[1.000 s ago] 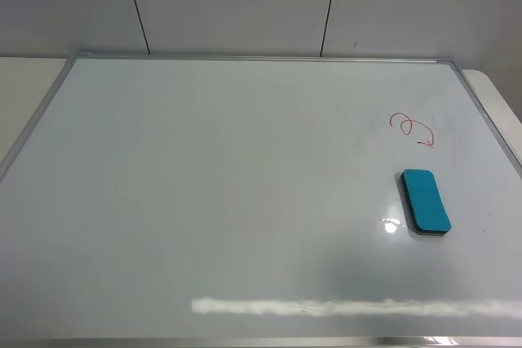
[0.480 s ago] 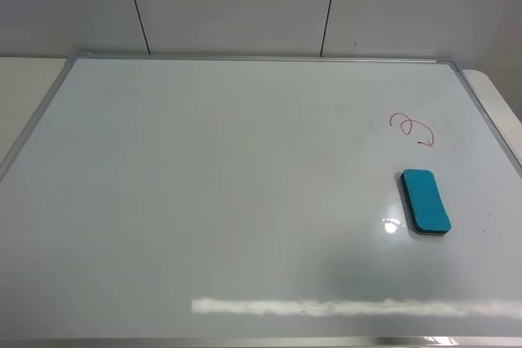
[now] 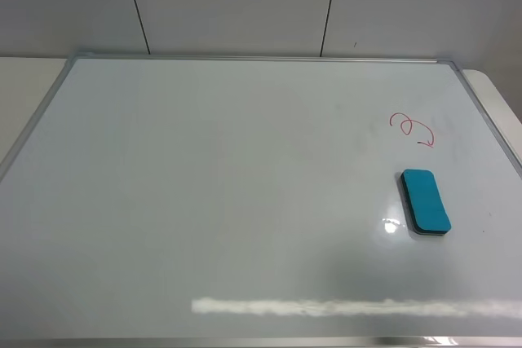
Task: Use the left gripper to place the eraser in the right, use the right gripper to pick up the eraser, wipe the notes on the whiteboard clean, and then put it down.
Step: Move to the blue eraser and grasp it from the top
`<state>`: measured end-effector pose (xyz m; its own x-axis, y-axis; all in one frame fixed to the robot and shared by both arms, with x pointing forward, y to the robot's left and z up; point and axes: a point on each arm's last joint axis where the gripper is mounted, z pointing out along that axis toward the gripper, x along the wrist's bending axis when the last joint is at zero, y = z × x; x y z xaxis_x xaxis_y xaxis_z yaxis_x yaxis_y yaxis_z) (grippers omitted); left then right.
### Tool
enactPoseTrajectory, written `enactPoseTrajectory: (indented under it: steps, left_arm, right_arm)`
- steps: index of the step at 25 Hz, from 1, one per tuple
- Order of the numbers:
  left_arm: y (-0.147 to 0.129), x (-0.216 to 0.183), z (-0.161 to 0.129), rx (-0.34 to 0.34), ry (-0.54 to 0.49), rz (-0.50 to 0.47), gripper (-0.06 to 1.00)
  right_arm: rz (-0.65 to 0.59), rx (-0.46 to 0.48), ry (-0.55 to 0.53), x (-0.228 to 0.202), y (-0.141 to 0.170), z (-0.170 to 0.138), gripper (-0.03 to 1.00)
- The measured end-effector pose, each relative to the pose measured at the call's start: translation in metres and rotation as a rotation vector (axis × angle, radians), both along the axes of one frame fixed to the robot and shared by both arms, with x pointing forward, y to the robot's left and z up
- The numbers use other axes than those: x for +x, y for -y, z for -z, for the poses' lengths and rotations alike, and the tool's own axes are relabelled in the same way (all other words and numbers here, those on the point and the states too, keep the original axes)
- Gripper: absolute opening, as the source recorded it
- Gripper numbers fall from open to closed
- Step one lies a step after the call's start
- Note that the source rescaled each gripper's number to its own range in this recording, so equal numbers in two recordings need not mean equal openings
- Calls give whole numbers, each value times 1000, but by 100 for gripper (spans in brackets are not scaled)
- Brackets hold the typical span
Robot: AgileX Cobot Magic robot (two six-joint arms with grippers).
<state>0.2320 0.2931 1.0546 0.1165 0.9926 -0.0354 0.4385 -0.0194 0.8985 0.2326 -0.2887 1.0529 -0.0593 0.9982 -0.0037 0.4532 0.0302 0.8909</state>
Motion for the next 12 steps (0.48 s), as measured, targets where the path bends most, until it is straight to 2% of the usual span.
enactPoseTrajectory:
  steps: [12]
  left_arm:
    - [0,0,0,-1,0,0,100]
  right_arm:
    - [0,0,0,0,0,0,100]
